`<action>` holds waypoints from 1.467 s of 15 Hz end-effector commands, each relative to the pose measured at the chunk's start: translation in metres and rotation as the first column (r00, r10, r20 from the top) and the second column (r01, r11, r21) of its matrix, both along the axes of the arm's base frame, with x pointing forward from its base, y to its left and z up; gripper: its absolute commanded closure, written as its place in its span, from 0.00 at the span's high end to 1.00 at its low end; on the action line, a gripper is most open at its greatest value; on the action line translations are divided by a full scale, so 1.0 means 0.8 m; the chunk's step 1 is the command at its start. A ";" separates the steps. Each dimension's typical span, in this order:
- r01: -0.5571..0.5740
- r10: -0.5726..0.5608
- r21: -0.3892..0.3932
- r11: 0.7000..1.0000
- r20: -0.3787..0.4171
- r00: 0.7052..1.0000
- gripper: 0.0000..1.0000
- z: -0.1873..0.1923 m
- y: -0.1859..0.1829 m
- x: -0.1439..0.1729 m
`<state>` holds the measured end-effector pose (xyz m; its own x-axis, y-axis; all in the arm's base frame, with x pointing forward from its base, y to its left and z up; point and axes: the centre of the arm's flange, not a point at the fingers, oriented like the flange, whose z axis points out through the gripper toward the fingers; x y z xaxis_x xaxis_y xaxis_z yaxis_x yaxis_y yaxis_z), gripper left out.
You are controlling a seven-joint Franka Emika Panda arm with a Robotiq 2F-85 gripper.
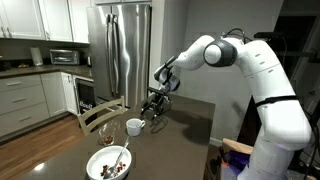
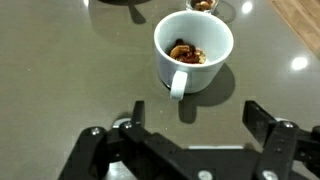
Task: Pour the contents in the mug cup into the bowl
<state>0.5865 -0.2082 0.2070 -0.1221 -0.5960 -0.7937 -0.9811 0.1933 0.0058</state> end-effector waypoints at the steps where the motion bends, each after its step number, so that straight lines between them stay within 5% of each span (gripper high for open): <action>1: 0.143 -0.138 0.128 0.981 -0.052 0.989 1.00 -0.024 -0.020 -0.001; 3: 0.190 -0.175 0.201 0.961 -0.091 0.980 1.00 -0.039 -0.017 -0.010; 4: 0.133 -0.128 0.123 0.984 -0.048 0.991 1.00 -0.032 -0.015 -0.009; 22: 0.250 -0.235 0.259 0.933 -0.087 0.968 0.95 -0.067 0.028 -0.004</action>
<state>0.5896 -0.1882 0.1497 -0.2696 -0.3220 -0.9075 -0.9125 0.3865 0.1339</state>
